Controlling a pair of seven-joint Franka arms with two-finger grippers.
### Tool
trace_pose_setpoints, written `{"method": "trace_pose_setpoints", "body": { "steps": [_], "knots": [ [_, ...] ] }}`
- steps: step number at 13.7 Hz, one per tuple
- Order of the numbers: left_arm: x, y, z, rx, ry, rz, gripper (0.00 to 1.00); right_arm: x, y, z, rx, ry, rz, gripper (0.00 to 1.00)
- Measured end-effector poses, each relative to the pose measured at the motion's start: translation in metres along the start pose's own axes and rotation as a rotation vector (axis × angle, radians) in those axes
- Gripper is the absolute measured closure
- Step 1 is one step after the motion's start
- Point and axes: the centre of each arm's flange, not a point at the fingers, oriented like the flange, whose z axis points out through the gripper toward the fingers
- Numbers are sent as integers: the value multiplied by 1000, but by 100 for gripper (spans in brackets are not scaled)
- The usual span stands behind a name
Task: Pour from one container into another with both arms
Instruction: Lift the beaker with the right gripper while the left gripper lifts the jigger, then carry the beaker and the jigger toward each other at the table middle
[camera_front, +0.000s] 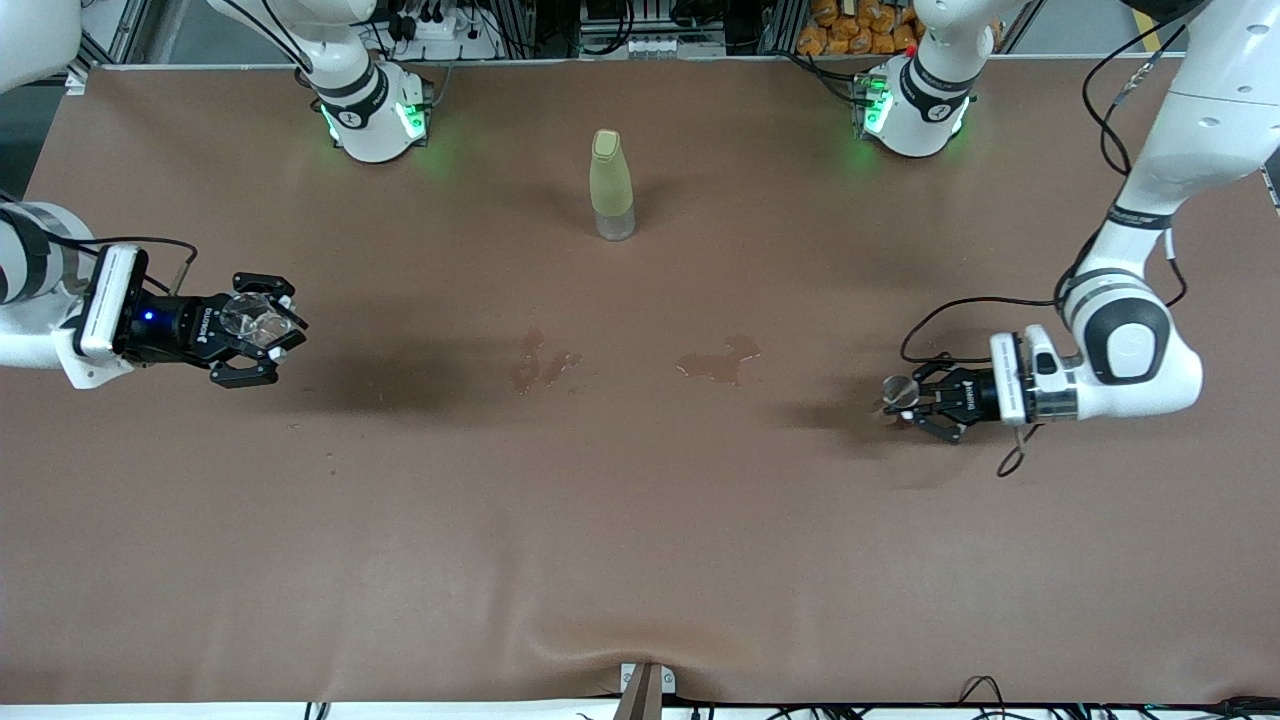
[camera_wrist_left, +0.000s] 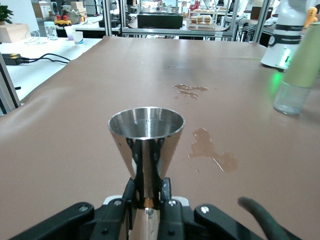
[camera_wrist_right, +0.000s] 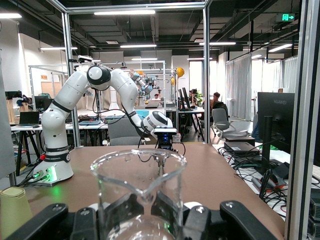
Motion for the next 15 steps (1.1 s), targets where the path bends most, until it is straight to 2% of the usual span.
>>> {"method": "trace_pose_setpoints", "body": {
  "steps": [5, 12, 15],
  "knots": [
    [41, -7, 71, 55, 26, -14, 79, -9, -5, 20, 35, 2, 21, 85],
    [92, 14, 187, 123, 50, -82, 79, -29, -15, 85, 112, -27, 61, 85],
    [108, 29, 233, 143, 51, -117, 79, -40, -21, 124, 107, -16, 51, 85]
  ]
}}
